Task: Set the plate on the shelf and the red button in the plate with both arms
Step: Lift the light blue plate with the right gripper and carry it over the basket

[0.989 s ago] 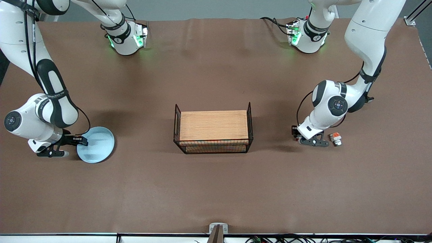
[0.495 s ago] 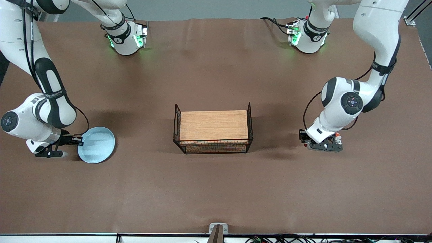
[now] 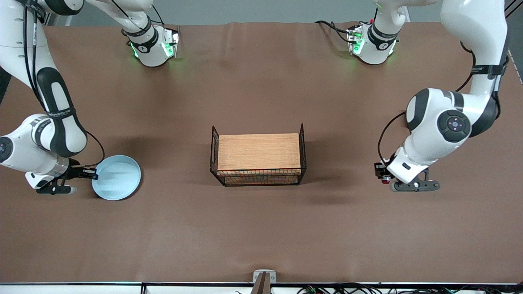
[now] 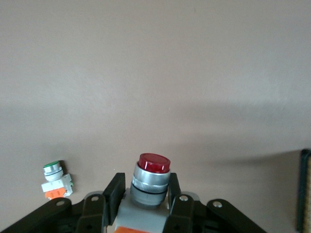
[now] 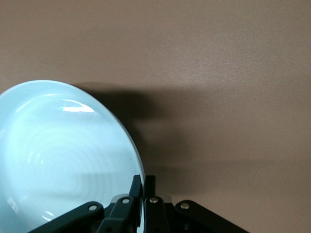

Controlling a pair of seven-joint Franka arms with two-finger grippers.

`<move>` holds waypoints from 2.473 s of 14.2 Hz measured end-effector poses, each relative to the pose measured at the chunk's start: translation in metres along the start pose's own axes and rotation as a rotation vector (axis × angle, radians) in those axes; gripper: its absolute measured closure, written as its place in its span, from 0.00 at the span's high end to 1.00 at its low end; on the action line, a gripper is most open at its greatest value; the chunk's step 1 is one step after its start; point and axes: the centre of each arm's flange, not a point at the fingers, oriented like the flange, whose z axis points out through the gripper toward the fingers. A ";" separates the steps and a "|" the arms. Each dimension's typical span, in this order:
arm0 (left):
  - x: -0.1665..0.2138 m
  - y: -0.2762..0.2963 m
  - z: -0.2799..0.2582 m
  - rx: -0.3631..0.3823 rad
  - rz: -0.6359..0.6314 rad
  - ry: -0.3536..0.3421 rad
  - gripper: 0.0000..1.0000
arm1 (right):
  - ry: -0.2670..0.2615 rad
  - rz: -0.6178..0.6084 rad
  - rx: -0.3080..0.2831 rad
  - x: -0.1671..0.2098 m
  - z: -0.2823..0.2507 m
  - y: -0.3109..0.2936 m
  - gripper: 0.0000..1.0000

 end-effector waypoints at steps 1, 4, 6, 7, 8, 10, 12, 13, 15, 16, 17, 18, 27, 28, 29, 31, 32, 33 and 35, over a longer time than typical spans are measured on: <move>0.005 0.000 -0.011 -0.007 -0.018 0.002 0.41 | -0.016 0.020 0.012 0.003 -0.015 -0.009 0.04; 0.012 0.000 -0.032 -0.009 -0.059 -0.020 0.41 | -0.055 0.112 0.040 0.003 -0.075 -0.038 0.04; 0.015 0.000 -0.042 -0.008 -0.100 -0.022 0.41 | -0.084 0.198 0.056 -0.006 -0.122 -0.056 0.04; 0.016 0.000 -0.045 -0.009 -0.121 -0.020 0.41 | -0.101 0.252 0.061 -0.013 -0.147 -0.066 0.04; 0.016 0.001 -0.046 -0.010 -0.142 -0.018 0.41 | -0.114 0.313 0.064 -0.021 -0.173 -0.076 0.04; 0.017 0.004 -0.049 -0.012 -0.178 -0.014 0.41 | -0.137 0.454 0.063 -0.039 -0.223 -0.104 0.04; 0.017 0.007 -0.050 -0.014 -0.219 -0.012 0.41 | -0.151 0.620 0.051 -0.057 -0.267 -0.143 0.04; 0.016 0.010 -0.050 -0.015 -0.248 -0.012 0.41 | -0.149 0.713 0.050 -0.066 -0.286 -0.167 0.04; 0.015 0.018 -0.050 -0.016 -0.286 -0.013 0.41 | -0.138 0.890 0.060 -0.082 -0.312 -0.217 0.04; 0.014 0.021 -0.050 -0.017 -0.300 -0.014 0.41 | -0.132 0.957 0.061 -0.089 -0.321 -0.243 0.04; 0.013 0.025 -0.050 -0.017 -0.316 -0.014 0.41 | -0.131 1.020 0.057 -0.096 -0.325 -0.271 0.04; 0.012 0.030 -0.050 -0.018 -0.332 -0.015 0.41 | -0.131 1.075 0.050 -0.104 -0.328 -0.301 0.04; 0.004 0.053 -0.053 -0.012 -0.445 -0.033 0.41 | -0.023 1.326 0.052 -0.188 -0.336 -0.500 0.04; 0.004 0.053 -0.053 -0.008 -0.489 -0.038 0.41 | -0.002 1.343 0.060 -0.197 -0.334 -0.517 0.04; 0.004 0.054 -0.054 -0.007 -0.547 -0.038 0.41 | 0.017 1.360 0.065 -0.206 -0.328 -0.533 0.04; 0.004 0.054 -0.055 -0.003 -0.648 -0.042 0.41 | 0.056 1.395 0.069 -0.218 -0.311 -0.564 0.04; 0.003 0.053 -0.056 0.002 -0.672 -0.047 0.41 | 0.073 1.414 0.069 -0.222 -0.299 -0.579 0.04; 0.003 0.053 -0.056 0.002 -0.685 -0.047 0.41 | 0.088 1.433 0.070 -0.225 -0.287 -0.591 0.04; 0.005 0.054 -0.061 -0.003 -0.711 -0.039 0.41 | 0.119 1.468 0.068 -0.228 -0.258 -0.614 0.04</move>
